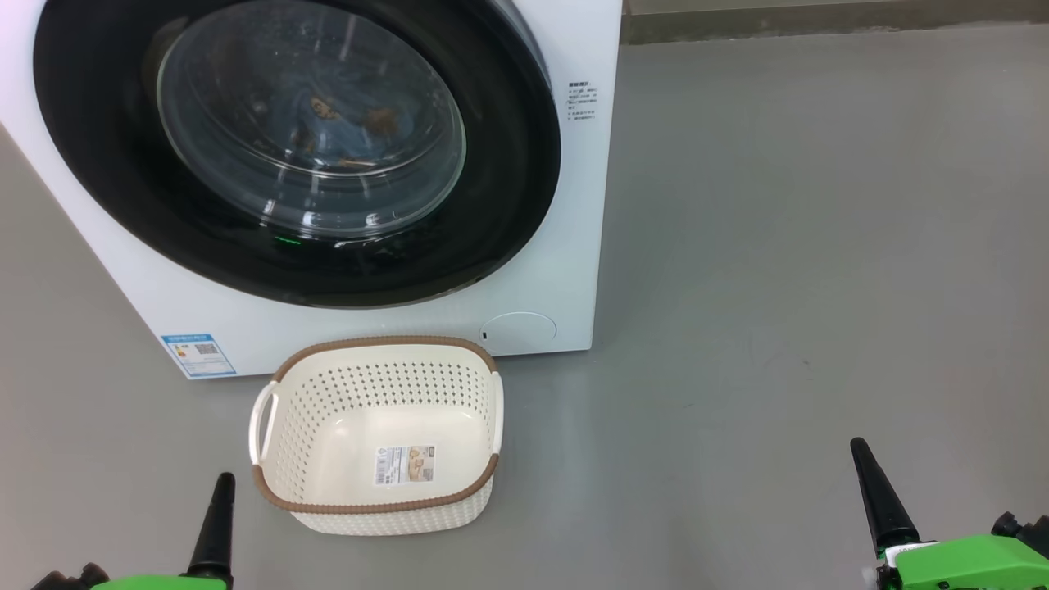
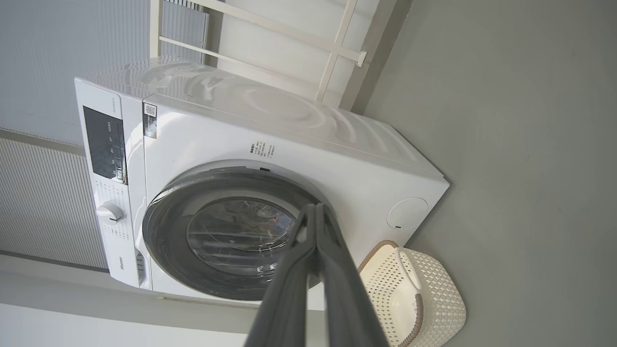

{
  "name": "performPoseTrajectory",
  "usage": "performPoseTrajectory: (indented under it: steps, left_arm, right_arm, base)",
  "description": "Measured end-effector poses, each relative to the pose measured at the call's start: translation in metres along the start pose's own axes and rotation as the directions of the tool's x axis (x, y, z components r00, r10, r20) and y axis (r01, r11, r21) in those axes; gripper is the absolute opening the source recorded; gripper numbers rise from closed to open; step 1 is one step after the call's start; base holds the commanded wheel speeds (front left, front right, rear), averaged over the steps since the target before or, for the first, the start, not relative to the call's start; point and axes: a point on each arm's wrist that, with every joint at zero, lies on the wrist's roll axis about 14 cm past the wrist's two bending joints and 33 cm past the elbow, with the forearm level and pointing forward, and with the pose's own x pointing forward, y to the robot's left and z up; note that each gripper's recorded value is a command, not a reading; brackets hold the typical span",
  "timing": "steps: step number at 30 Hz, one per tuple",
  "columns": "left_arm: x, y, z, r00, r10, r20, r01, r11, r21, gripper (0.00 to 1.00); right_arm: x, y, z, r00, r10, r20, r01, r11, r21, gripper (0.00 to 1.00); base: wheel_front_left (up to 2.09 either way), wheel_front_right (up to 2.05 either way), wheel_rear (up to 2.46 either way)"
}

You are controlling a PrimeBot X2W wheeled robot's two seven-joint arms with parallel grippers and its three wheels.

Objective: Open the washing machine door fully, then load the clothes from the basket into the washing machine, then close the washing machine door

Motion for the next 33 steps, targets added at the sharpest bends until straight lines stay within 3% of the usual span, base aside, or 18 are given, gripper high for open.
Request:
performPoseTrajectory:
  steps: [12,25,33]
  left_arm:
    - [0.003,0.001,0.002,1.000,-0.003,0.002,0.003,0.992,-0.125,0.00]
    - [0.009,-0.002,0.007,0.999,-0.026,0.019,0.030,0.963,-0.267,0.00]
    - [0.011,-0.005,0.009,0.999,-0.034,0.024,0.039,0.961,-0.272,0.00]
  right_arm:
    - [0.003,-0.002,0.003,1.000,-0.003,0.008,0.002,0.992,0.126,0.00]
    - [0.004,-0.007,0.008,1.000,-0.016,0.024,0.008,0.960,0.280,0.00]
    - [0.008,-0.003,0.009,1.000,-0.003,0.025,-0.004,0.959,0.285,0.00]
  base:
    - [0.00,0.00,0.00]
    - [0.00,0.00,0.00]
    - [0.00,0.00,0.00]
